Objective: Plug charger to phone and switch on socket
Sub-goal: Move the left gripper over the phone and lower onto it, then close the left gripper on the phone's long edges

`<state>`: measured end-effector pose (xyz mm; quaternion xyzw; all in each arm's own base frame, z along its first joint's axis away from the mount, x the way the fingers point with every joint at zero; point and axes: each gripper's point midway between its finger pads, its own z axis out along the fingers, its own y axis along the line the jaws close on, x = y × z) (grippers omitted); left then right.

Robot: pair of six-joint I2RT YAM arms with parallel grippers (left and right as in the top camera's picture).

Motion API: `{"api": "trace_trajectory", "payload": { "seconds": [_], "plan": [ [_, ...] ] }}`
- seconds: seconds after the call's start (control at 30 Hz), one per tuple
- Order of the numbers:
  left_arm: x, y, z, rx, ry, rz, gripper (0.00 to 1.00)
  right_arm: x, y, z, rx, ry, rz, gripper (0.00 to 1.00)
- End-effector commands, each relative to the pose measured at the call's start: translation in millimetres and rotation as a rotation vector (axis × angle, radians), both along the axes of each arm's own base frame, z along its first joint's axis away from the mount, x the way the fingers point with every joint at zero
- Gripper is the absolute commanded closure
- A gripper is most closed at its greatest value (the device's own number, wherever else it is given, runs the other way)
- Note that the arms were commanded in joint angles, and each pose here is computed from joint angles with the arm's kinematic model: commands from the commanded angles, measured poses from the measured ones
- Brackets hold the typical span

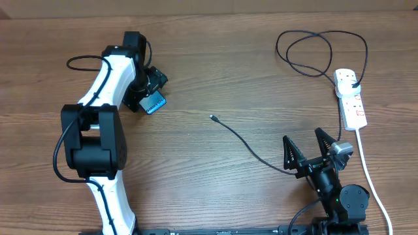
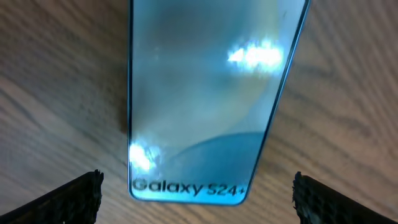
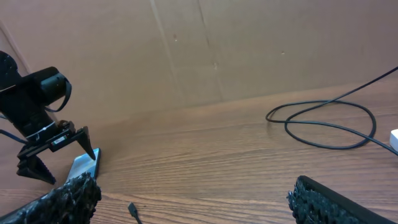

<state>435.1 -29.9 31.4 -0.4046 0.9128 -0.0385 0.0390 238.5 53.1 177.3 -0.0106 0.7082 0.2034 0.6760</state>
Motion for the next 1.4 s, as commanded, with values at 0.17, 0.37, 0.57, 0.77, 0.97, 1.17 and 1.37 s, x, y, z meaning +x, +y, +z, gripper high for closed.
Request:
{"api": "trace_trajectory", "payload": {
  "seconds": [0.17,0.37,0.57,0.77,0.97,1.17,1.37],
  "plan": [
    [21.4,3.7,1.5,-0.005,-0.067,0.009,0.00,0.3,-0.6,-1.5,0.003,-0.004,-0.006,0.00],
    [19.0,8.2,-2.2,0.021,-0.054,-0.001,0.00,0.3,-0.6,-1.5,0.003,-0.004,-0.006,0.00],
    [16.8,6.4,-19.0,0.016,-0.020,-0.003,0.00,0.3,-0.6,-1.5,0.003,-0.004,-0.006,0.00],
    [14.3,8.4,-33.4,0.018,0.009,0.003,0.00,0.3,-0.6,-1.5,0.003,-0.004,-0.006,0.00],
    [13.3,11.4,-41.0,0.026,0.023,0.008,0.00,0.3,-0.5,-1.5,0.003,-0.004,-0.005,0.00],
    [12.3,16.8,-41.6,0.055,0.027,0.045,0.00,0.3,-0.6,-1.5,0.003,-0.004,-0.006,0.00],
    [6.5,24.2,-41.8,0.079,0.051,0.064,0.00,0.3,-0.6,-1.5,0.003,-0.004,-0.006,0.00]
  ]
}}
